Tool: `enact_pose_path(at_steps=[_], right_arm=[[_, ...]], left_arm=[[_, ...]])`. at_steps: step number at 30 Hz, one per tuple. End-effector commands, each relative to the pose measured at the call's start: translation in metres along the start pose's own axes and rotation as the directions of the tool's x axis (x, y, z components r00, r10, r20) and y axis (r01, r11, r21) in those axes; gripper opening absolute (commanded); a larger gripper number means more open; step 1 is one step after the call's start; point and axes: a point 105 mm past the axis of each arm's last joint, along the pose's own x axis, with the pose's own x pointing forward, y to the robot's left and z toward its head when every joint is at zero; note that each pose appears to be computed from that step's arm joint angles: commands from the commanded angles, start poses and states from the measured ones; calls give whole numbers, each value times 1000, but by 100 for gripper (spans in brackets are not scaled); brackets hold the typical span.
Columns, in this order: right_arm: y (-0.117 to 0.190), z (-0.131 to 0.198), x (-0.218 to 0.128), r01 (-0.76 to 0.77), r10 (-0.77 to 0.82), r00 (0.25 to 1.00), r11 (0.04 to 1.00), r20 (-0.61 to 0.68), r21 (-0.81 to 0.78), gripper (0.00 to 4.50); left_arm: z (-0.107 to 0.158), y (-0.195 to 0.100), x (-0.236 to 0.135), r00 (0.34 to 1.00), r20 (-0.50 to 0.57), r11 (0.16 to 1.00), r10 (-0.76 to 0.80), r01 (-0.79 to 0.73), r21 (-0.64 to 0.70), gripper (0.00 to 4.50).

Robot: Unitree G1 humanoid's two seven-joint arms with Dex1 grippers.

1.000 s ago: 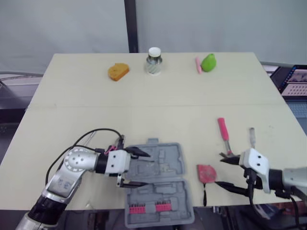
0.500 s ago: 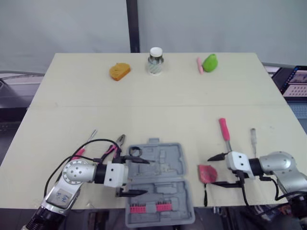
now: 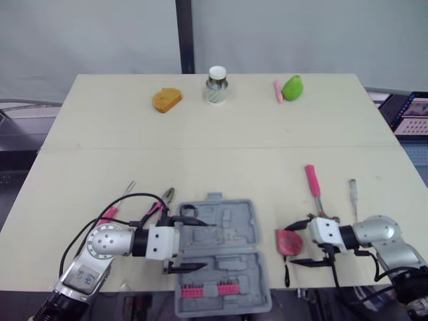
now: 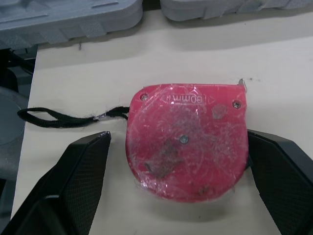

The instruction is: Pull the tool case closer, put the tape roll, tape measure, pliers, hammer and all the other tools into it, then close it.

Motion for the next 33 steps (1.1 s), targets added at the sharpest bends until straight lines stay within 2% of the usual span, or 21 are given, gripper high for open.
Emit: enact_pose_path(at_steps=[1, 23, 25, 28, 33], right_arm=[[-3, 2, 0, 14, -14, 1000, 1000, 1, -17, 446], [-2, -8, -8, 34, -34, 999, 999, -40, -7, 446], [-2, -9, -9, 37, -37, 998, 999, -43, -5, 394], [-1, -10, -11, 37, -37, 998, 999, -46, -3, 289], [-5, -6, -14, 49, -49, 998, 999, -40, 0, 289]], left_arm=[[8, 1, -2, 1000, 6, 999, 7, -7, 35, 450], [9, 2, 2, 1000, 12, 999, 7, -7, 31, 450], [9, 2, 3, 1000, 14, 1000, 7, -7, 31, 450], [9, 2, 4, 1000, 16, 999, 6, -7, 31, 450], [8, 4, 3, 999, 14, 999, 33, -33, 20, 450]])
